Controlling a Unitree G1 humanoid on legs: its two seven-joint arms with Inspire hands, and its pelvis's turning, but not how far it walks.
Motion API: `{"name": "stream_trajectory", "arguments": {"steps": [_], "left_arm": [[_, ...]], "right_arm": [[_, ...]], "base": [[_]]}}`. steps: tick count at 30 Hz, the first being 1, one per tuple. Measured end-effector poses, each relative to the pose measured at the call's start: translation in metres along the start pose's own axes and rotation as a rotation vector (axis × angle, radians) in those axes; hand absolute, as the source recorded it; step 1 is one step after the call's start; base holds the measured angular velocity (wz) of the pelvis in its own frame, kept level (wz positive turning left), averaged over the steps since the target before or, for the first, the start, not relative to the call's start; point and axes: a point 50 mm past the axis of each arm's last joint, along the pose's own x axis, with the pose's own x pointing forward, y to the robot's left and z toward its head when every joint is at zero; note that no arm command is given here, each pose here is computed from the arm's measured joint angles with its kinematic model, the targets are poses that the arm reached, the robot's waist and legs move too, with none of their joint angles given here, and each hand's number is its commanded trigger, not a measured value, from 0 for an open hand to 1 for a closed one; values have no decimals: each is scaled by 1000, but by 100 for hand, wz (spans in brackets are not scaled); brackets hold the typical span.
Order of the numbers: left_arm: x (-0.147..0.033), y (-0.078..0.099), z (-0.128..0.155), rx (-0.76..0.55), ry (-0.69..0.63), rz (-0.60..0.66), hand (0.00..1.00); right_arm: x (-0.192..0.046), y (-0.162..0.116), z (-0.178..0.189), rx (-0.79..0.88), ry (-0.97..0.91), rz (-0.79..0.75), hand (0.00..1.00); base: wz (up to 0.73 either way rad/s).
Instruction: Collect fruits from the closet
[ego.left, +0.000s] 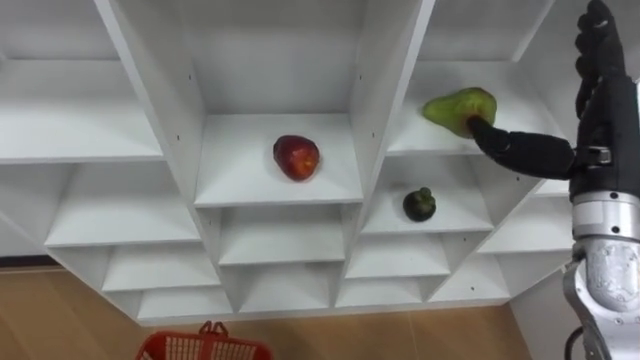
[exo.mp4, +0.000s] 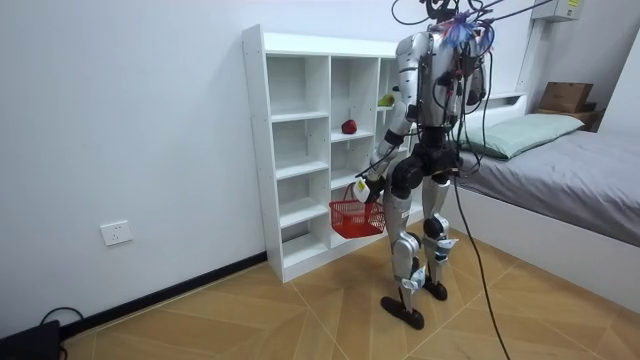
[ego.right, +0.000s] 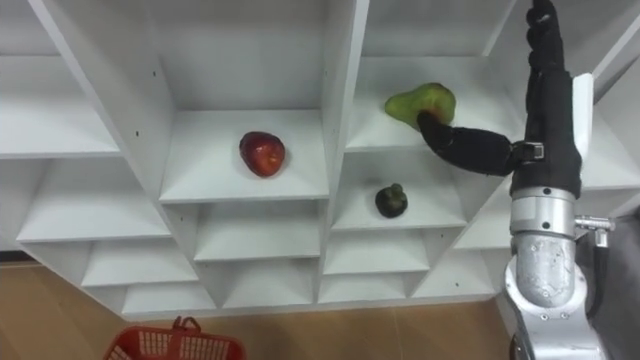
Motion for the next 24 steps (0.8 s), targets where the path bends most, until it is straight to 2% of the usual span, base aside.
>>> {"name": "stream_trajectory", "arguments": {"steps": [17,24], "left_arm": [[0,1,0,3,1,8,100],[-1,1,-1,2,4,10,100]], "right_arm": [[4,1,-4,-3,12,13,0],[13,2,0,17,-7,24,0]], "base": [[4],[0]]}}
